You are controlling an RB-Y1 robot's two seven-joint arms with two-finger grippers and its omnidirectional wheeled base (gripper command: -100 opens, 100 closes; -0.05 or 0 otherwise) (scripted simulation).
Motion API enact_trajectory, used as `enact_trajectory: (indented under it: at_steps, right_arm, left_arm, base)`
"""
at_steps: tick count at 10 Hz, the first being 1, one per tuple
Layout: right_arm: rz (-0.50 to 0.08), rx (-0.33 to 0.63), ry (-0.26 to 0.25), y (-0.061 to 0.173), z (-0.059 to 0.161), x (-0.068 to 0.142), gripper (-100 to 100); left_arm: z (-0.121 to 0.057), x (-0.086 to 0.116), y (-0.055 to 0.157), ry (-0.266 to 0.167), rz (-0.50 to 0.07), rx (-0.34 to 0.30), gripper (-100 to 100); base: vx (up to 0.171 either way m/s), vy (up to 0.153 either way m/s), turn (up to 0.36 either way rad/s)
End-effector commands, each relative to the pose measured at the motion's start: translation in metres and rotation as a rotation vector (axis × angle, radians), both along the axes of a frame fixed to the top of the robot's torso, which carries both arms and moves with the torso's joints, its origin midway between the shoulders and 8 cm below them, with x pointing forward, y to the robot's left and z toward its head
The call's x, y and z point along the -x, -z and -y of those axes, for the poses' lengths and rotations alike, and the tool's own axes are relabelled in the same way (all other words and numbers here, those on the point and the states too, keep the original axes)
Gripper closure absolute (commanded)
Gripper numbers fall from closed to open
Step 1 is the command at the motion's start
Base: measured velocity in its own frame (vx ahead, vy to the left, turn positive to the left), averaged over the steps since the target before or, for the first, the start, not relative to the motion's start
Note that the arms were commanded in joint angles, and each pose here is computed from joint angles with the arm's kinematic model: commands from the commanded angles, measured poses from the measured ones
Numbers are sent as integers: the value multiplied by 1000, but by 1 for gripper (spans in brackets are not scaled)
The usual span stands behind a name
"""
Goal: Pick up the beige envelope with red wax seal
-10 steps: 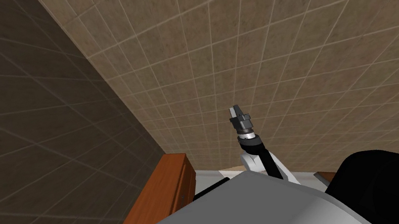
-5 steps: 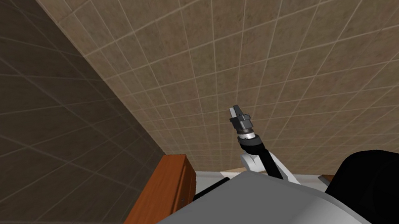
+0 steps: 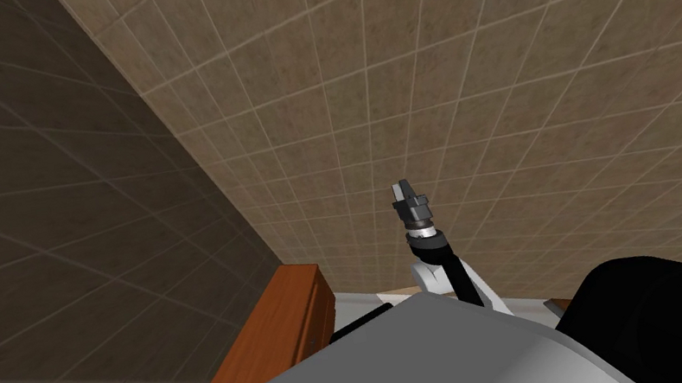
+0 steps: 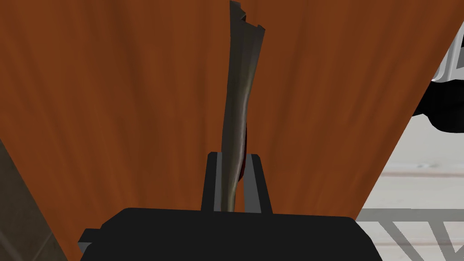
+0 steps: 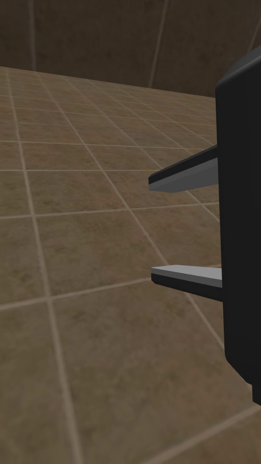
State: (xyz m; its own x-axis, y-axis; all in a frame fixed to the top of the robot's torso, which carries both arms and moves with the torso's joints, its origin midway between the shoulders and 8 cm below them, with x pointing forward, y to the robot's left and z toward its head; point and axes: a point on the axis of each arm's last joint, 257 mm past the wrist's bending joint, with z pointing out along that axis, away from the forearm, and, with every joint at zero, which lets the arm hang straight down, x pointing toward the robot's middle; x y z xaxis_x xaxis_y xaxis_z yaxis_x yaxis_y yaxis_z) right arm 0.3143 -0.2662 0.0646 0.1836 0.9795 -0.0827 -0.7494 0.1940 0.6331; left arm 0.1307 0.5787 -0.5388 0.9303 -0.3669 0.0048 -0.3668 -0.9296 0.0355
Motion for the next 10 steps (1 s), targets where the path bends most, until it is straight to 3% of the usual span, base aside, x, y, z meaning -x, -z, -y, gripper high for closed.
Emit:
enact_trajectory:
  at_steps: [1,2,10]
  right_arm:
    - [0,0,0,0,0,0,0]
    - [0,0,0,0,0,0,0]
    - [0,0,0,0,0,0,0]
  left_arm:
    - [0,0,0,0,0,0,0]
    - [2,-12,-2,-8,9,6,100]
    - [0,-38,-15,-20,7,2,100]
  base:
    - [0,0,0]
    - [-54,5,-32]
    - [-48,3,-19]
